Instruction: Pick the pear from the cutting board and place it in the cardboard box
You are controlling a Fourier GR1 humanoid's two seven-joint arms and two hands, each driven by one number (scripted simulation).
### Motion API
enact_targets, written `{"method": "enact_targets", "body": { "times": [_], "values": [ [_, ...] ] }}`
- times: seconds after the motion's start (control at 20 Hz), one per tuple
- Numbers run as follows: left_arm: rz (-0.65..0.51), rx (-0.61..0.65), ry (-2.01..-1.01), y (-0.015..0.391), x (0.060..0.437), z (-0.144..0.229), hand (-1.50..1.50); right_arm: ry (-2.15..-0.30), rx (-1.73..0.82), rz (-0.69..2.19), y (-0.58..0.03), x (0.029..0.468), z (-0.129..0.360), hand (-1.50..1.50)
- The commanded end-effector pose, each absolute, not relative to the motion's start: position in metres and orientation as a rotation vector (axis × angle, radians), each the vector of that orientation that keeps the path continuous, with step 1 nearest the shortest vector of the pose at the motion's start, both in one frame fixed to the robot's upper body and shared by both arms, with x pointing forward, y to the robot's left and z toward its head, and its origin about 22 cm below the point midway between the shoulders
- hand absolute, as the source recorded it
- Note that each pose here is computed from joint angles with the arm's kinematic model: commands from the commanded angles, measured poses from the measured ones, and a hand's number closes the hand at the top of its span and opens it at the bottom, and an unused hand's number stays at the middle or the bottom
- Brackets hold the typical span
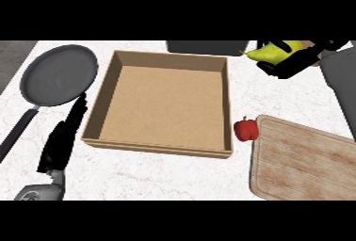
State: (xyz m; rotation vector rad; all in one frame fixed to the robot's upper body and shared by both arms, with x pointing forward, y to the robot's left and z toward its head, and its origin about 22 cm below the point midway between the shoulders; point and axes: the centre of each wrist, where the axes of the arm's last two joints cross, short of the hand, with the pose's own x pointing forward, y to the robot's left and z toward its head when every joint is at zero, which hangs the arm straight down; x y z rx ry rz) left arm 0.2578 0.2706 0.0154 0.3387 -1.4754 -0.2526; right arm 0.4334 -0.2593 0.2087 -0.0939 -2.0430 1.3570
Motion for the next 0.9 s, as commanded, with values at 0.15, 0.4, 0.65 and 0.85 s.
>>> {"method": "enact_targets", "body": {
  "times": [0.15,0.4,0.65,0.85],
  "values": [
    [-0.234,0.344,-1.466,0.275,0.247,0.007,0.00,-2.134,0.181,1.350,-0.193,0.452,0.234,1.50],
    [-0.202,0.379,-1.453,0.286,0.250,0.007,0.00,-2.078,0.175,1.405,-0.124,0.451,0.250,1.50],
    [-0.210,0.359,-1.445,0.274,0.249,0.017,0.00,-2.037,0.176,1.456,-0.075,0.440,0.249,1.50],
    [-0.215,0.361,-1.452,0.272,0.236,0.002,0.00,-1.962,0.158,1.505,-0.048,0.442,0.234,1.50]
  ]
}}
